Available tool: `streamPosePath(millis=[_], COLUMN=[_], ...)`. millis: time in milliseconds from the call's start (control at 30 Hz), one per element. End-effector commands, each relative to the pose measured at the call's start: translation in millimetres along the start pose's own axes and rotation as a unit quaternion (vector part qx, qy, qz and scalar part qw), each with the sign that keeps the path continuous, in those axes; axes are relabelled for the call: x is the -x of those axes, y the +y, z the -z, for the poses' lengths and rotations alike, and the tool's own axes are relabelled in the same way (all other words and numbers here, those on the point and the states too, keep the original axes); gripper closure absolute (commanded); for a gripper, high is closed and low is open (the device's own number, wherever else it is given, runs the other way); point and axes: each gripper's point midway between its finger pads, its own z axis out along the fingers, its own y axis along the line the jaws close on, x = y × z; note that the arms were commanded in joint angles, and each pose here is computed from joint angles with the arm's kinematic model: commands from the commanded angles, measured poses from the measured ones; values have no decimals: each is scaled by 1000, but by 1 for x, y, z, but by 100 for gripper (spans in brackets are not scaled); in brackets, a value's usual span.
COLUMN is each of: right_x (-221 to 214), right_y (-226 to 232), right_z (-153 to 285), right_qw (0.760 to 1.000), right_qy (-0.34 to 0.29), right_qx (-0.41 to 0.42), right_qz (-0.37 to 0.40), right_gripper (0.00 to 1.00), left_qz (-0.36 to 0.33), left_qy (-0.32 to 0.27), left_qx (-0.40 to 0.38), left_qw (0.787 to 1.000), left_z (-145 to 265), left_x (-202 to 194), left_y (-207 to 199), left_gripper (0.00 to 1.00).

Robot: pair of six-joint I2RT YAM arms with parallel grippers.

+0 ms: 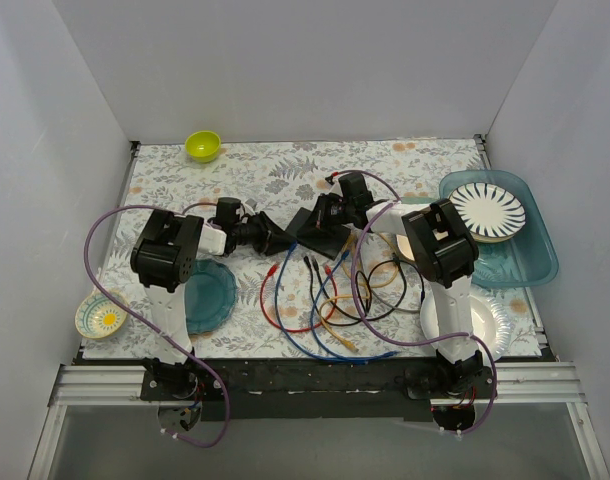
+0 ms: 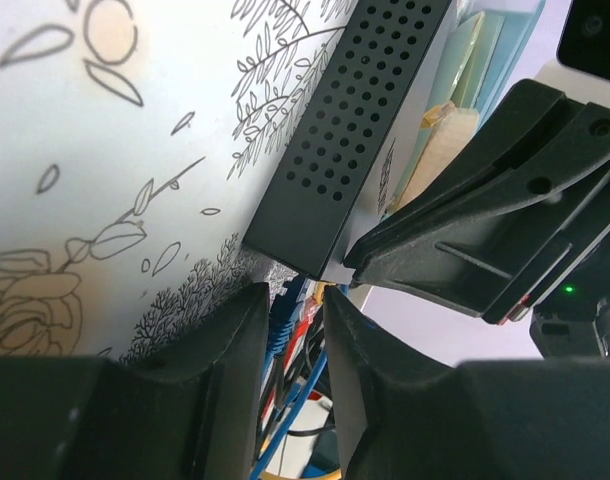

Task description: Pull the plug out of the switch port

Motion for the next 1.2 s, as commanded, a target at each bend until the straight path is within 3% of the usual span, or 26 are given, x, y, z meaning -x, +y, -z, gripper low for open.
streamPosePath(millis=[0, 133, 333, 700, 967, 1167], right_x=[-36, -38, -37, -38, -40, -34], right_y=[-75, -76, -76, -79, -81, -76], right_z=[-10, -9, -9, -9, -8, 1], right_qw=[992, 992, 992, 992, 991, 991], right_qy=[33, 33, 31, 28, 27, 9], right_qx=[-107, -106, -107, -114, -119, -134], right_qz=[-50, -51, -51, -56, -59, -27], right_gripper=[88, 88, 89, 89, 88, 89], left_qz=[29, 18, 12, 12, 8, 2], left_qy=[-62, -60, -44, -44, -48, -46], left_qx=[79, 104, 110, 136, 138, 136], left_qw=[995, 993, 993, 990, 989, 990], left_z=[-8, -7, -9, -13, -15, -15], left_x=[4, -2, -7, -4, 1, 1], left_y=[35, 45, 52, 63, 60, 58], left_gripper=[68, 63, 64, 77, 99, 100])
